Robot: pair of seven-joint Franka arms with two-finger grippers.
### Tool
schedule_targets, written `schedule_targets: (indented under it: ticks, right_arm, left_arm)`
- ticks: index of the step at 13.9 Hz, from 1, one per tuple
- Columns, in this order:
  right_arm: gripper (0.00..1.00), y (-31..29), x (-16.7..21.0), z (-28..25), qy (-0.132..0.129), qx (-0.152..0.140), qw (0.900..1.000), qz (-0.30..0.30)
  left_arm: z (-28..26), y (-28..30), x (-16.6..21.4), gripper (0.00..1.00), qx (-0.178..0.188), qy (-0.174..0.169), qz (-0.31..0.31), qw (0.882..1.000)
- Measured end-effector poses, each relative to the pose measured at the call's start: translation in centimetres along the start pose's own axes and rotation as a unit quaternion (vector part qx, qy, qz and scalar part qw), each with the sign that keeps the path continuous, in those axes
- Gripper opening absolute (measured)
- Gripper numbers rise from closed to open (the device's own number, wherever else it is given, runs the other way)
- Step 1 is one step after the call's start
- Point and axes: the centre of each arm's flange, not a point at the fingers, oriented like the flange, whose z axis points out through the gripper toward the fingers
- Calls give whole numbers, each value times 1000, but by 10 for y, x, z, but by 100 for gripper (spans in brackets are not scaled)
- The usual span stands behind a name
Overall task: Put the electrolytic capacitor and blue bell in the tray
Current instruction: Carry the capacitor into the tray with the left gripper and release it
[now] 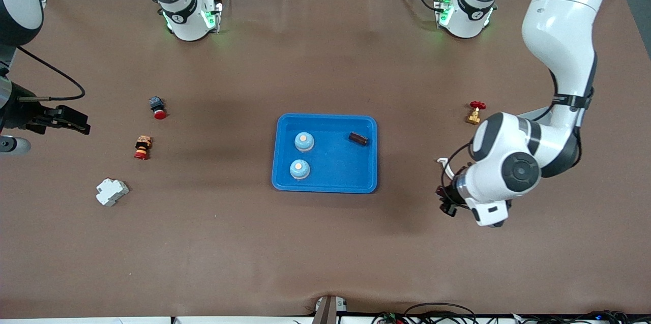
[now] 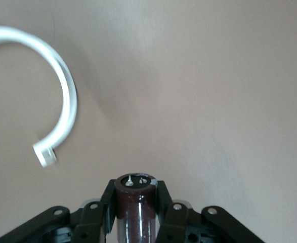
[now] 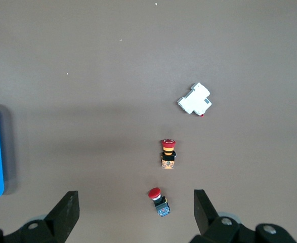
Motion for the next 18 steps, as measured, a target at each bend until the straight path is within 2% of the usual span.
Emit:
schedule_targets:
  ticks: [4,7,12,18]
  right_arm:
    - [100,-8,-9,-15,8,0,1000,-7]
    - [100,-11,-16,-19,8,-1,1000,-9]
    - [100,-16,-20,-21,9,-1,1000,-13]
    - [100,-9,-23,-26,13,-2,1000,-7]
  left_arm:
    - [2,9,-89,35,-1,3,-28,1000]
    - [6,10,-139,35,-1,7,-29,1000]
    - [19,13,-182,35,-20,1,-29,999]
    - [73,5,-225,35,7,-3,-26,1000]
